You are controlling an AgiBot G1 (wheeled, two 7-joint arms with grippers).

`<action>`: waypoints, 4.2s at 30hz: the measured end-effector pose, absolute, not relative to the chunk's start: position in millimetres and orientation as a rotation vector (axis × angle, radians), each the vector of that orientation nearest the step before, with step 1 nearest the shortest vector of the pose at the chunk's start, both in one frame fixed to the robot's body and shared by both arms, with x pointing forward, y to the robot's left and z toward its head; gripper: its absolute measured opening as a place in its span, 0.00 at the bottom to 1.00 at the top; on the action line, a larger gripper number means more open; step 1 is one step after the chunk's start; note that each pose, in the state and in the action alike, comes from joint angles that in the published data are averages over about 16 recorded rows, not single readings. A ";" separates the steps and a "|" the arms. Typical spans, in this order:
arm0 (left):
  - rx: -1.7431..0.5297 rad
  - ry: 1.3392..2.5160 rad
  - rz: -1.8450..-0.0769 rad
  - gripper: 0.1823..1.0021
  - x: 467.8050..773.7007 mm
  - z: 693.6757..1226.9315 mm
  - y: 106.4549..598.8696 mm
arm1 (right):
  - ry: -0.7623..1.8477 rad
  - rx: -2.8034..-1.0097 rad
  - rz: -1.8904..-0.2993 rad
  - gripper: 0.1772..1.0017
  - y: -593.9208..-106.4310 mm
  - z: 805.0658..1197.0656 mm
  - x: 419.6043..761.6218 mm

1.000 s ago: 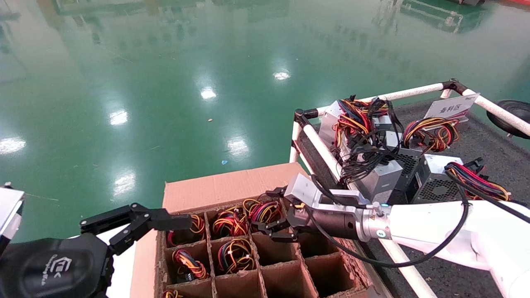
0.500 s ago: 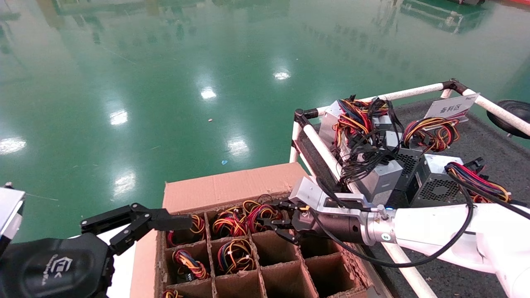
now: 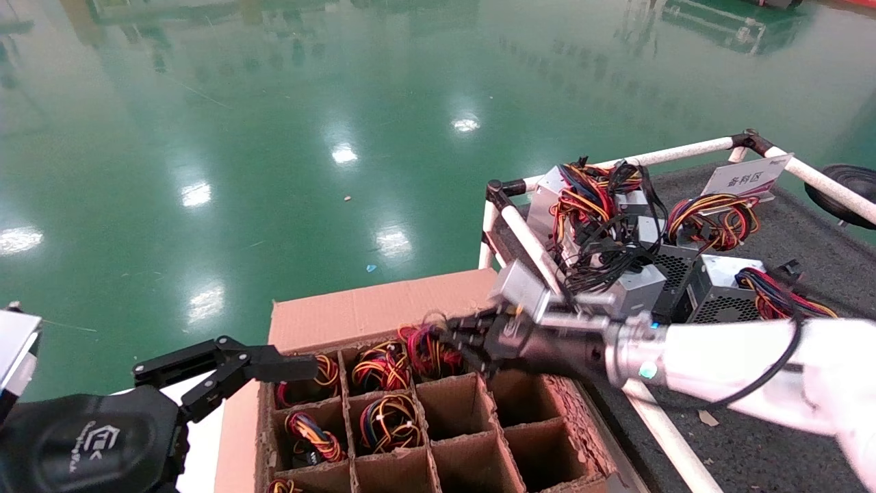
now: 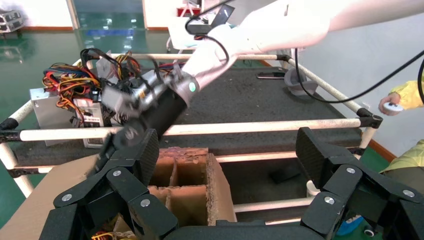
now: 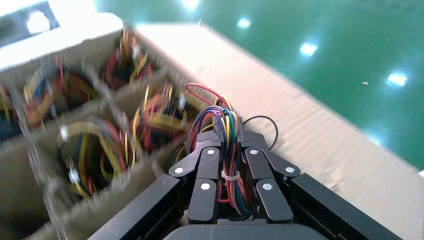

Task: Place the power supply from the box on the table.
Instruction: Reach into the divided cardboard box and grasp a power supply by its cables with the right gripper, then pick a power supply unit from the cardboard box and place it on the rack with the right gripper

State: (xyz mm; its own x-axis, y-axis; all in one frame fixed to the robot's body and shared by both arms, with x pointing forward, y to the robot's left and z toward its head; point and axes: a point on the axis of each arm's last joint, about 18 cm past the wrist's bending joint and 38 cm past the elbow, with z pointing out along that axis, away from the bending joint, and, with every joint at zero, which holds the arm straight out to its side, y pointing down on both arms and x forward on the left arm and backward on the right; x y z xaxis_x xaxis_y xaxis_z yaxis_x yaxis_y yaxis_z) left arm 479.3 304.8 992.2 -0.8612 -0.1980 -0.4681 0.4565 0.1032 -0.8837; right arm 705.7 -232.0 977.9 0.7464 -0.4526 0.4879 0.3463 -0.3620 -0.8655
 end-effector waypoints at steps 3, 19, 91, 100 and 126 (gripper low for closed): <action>0.252 1.911 -1.809 1.00 479.3 992.2 304.8 | 0.103 -1.702 -0.799 0.07 -240.3 999.2 697.6; 0.252 1.911 -1.809 1.00 479.3 992.2 304.8 | 0.143 -1.355 -0.730 0.04 -343.6 1153.1 606.8; 0.252 1.911 -1.809 1.00 479.3 992.2 304.8 | 0.539 -1.113 -0.754 0.04 -533.5 1054.5 515.7; 0.252 1.911 -1.809 1.00 479.3 992.2 304.8 | 0.548 -1.173 -0.720 0.04 -517.6 1036.5 532.3; 0.251 1.910 -1.809 1.00 479.3 992.2 304.9 | 0.528 -1.364 -0.645 0.05 -478.0 992.9 554.8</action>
